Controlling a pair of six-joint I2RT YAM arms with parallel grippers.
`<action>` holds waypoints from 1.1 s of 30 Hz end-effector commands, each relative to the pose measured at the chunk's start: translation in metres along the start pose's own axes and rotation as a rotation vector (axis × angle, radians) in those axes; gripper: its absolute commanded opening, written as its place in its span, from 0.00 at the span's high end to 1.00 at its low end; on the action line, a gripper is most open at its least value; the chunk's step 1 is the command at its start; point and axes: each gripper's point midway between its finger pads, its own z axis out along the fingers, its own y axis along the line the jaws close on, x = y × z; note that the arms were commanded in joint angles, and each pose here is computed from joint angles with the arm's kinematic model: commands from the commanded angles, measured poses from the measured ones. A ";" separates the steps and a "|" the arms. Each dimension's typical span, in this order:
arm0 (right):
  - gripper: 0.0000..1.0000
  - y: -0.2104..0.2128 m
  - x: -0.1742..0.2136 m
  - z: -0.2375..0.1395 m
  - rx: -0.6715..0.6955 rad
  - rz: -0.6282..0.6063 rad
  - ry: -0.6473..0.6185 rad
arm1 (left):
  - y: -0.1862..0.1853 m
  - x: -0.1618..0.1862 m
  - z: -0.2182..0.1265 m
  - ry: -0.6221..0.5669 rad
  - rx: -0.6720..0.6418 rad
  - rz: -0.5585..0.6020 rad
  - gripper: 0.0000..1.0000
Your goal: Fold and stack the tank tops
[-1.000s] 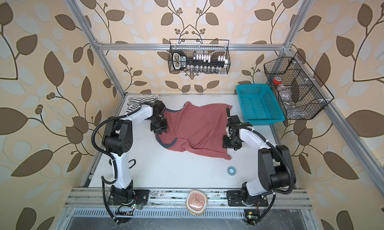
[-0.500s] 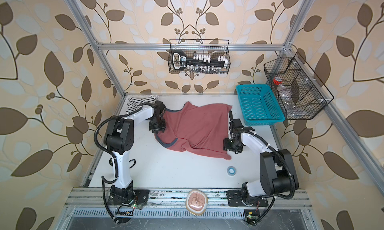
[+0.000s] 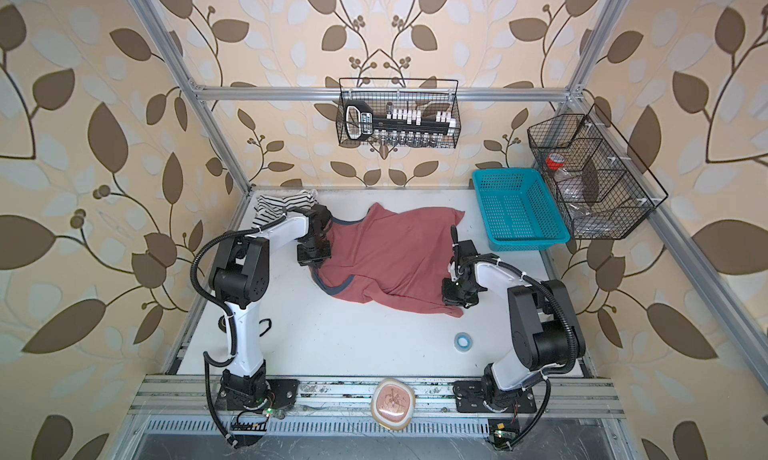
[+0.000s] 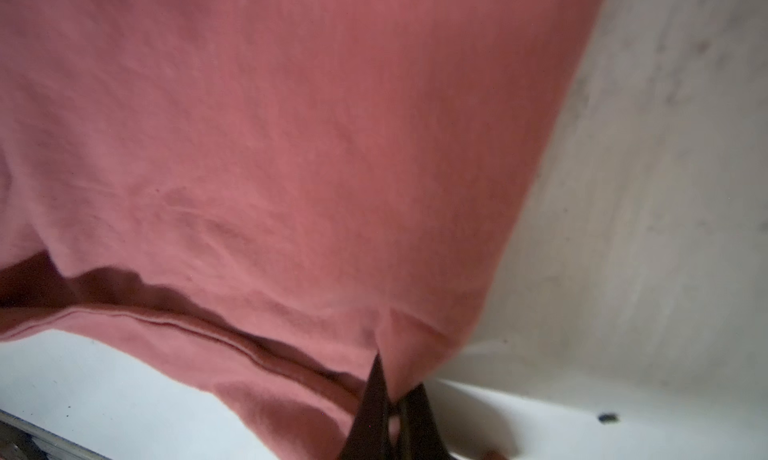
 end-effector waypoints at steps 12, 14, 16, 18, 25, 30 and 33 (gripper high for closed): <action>0.96 -0.046 -0.028 -0.037 0.102 0.067 -0.088 | 0.070 0.022 -0.047 -0.078 -0.004 -0.200 0.79; 0.87 -0.043 -0.027 -0.034 0.084 0.063 -0.076 | 0.063 0.033 -0.037 -0.031 0.034 -0.198 0.73; 0.71 -0.041 -0.022 -0.031 0.079 0.059 -0.057 | 0.055 0.046 -0.029 0.015 0.090 -0.196 0.67; 0.63 -0.038 -0.021 -0.032 0.077 0.053 -0.054 | 0.047 0.055 -0.028 0.044 0.141 -0.192 0.64; 0.51 -0.016 -0.046 -0.062 0.102 -0.012 -0.129 | 0.048 0.040 -0.065 -0.063 0.169 -0.200 0.57; 0.53 0.015 -0.087 -0.081 0.064 -0.062 -0.225 | 0.026 -0.002 -0.075 -0.109 0.224 -0.201 0.59; 0.61 0.039 -0.116 -0.077 0.002 -0.094 -0.242 | 0.004 -0.036 -0.070 -0.119 0.275 -0.198 0.62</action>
